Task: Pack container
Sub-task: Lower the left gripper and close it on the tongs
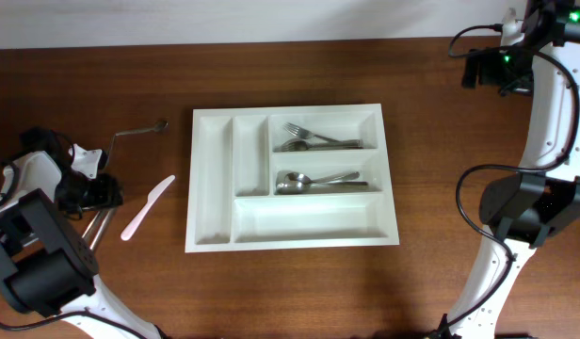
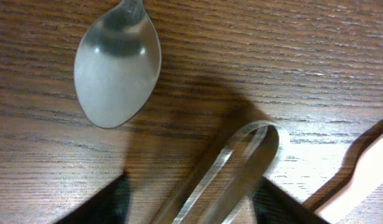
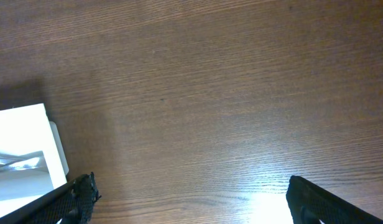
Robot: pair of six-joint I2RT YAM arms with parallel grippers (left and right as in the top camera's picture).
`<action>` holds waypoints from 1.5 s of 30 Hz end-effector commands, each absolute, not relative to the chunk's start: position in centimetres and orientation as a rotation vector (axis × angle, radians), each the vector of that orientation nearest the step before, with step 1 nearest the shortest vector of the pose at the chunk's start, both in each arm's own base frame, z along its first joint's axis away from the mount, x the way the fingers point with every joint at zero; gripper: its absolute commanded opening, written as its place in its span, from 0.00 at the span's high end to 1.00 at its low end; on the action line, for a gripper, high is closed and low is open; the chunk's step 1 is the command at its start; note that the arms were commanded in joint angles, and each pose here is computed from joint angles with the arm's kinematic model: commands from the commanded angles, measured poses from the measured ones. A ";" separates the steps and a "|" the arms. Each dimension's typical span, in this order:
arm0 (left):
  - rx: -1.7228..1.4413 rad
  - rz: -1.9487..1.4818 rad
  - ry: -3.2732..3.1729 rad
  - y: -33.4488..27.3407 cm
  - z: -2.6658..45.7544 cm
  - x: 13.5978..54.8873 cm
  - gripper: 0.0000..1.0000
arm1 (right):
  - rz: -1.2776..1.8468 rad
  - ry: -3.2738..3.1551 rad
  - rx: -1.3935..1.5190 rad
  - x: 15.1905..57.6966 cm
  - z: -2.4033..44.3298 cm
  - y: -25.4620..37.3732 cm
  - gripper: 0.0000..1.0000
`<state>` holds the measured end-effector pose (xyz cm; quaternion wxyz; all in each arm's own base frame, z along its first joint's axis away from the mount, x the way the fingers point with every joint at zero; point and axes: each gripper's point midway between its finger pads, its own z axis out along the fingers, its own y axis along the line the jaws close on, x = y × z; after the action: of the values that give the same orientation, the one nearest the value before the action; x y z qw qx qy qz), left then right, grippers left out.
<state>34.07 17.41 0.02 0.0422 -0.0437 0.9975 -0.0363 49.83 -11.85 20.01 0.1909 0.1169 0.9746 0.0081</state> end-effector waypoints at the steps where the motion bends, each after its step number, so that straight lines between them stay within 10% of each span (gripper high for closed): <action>1: -0.140 -0.136 3.068 17.0 -0.9 33.5 0.52 | 0.028 2.706 0.340 49.8 21.3 -11.8 0.01; 4: -0.219 -0.128 3.054 17.2 -0.9 33.8 0.64 | 0.028 2.706 0.340 49.8 21.3 -11.8 0.01; 16: -0.238 -0.211 3.021 16.3 -0.7 34.4 0.53 | 0.028 2.706 0.340 49.8 21.3 -11.8 0.01; 17: -0.238 -0.213 3.026 16.3 -0.7 34.3 0.80 | 0.028 2.706 0.340 49.8 21.3 -11.8 0.01; 18: -0.239 -0.215 3.027 16.3 -0.7 34.2 0.85 | 0.028 2.706 0.340 49.8 21.3 -11.8 0.01; 26: -0.239 -0.213 3.027 16.3 -0.7 34.2 0.98 | 0.028 2.706 0.340 49.8 21.3 -11.8 0.01; 45: -0.263 -0.250 3.068 15.7 -0.7 33.2 0.98 | 0.028 2.706 0.340 49.8 21.3 -11.8 0.01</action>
<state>33.84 16.36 -0.04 0.0390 -0.0779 0.9941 -0.0653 49.83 -11.85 20.01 0.1909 0.1167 0.9746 0.0080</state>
